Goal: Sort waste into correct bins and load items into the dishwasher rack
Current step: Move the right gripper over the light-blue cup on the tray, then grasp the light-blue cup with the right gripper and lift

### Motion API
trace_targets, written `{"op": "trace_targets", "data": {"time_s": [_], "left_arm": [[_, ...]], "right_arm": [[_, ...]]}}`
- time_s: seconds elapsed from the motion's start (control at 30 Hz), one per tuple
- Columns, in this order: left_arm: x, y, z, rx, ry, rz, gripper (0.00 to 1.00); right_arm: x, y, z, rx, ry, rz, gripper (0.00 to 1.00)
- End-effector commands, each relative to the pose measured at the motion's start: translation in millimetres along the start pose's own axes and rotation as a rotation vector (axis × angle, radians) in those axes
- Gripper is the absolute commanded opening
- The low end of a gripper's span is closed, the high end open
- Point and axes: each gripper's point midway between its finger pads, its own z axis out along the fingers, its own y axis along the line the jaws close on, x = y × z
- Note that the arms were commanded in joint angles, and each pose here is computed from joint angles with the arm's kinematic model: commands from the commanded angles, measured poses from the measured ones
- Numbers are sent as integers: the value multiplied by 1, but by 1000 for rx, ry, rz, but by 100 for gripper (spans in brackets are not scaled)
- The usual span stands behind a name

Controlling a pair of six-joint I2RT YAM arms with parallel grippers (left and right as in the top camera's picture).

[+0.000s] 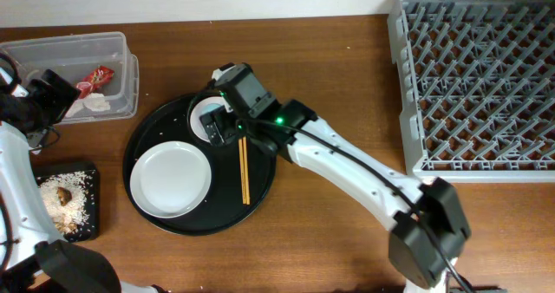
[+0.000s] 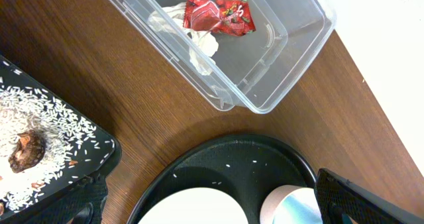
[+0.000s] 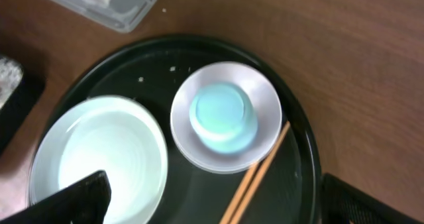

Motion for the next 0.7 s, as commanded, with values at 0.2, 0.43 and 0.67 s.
{"op": "trace_targets", "data": {"time_s": [0.2, 0.43, 0.67], "left_arm": [[-1, 1, 0, 1, 0, -13, 99], [-1, 1, 0, 1, 0, -12, 99], [-1, 1, 0, 1, 0, -12, 99]], "right_arm": [[-15, 24, 44, -77, -90, -27, 98], [-1, 18, 78, -41, -82, -30, 99], [10, 13, 102, -26, -80, -29, 99]]}}
